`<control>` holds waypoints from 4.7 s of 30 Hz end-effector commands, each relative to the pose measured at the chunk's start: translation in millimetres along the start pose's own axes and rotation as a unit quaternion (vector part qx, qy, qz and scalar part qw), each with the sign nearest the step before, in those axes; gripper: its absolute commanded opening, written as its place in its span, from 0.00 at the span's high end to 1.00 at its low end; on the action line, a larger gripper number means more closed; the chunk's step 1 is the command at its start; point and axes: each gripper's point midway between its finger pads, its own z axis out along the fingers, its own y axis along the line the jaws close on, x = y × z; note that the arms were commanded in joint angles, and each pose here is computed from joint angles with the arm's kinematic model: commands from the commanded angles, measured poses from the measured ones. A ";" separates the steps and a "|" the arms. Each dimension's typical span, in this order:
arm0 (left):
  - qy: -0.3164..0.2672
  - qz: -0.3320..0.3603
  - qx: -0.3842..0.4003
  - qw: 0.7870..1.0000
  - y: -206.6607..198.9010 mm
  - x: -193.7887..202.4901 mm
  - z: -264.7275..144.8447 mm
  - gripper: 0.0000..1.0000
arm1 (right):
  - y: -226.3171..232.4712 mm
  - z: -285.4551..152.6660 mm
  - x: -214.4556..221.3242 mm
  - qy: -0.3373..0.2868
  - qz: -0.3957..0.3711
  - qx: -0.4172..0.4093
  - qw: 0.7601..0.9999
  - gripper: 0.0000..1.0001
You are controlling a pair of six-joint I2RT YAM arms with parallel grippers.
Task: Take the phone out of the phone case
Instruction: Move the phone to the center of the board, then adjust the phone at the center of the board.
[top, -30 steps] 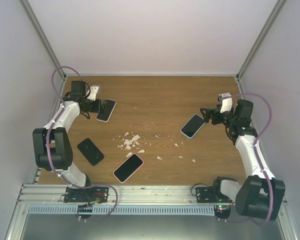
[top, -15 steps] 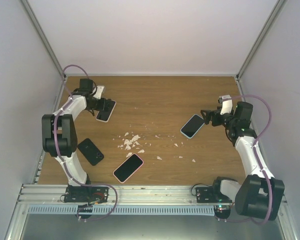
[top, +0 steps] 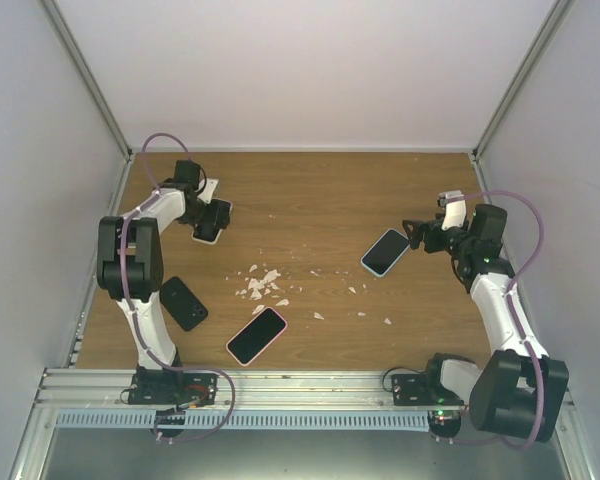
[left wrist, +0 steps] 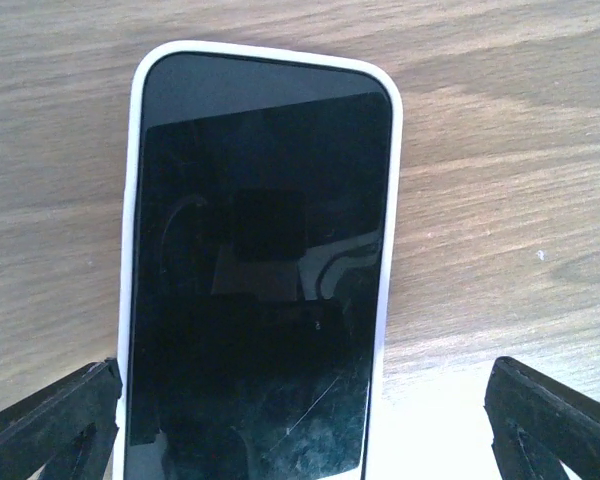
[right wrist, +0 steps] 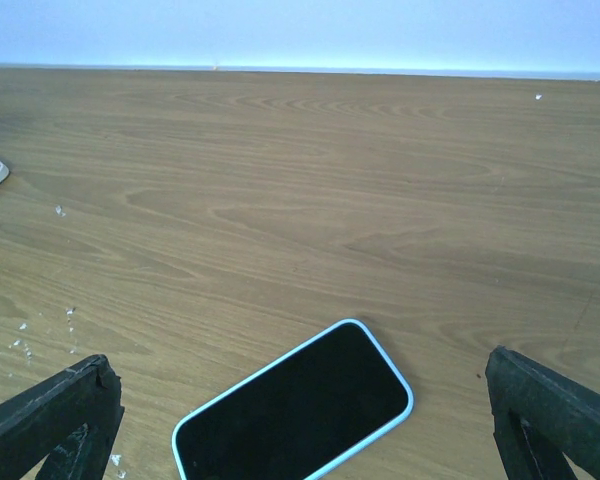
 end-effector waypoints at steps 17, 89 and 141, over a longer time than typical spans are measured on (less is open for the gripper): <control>0.015 -0.004 -0.030 0.999 9.2 -12.3 25.8 0.01 | -1.7 -3.5 -1.8 -0.011 -0.004 0.004 1.000 0.00; -0.052 0.581 0.162 0.796 -285.2 98.3 -51.2 0.01 | 71.3 33.0 -11.4 0.084 -0.152 -0.130 0.976 0.00; -0.086 0.487 -0.006 0.869 -209.1 69.9 -14.4 0.01 | 138.3 148.3 140.7 0.285 -0.370 -0.146 0.872 0.00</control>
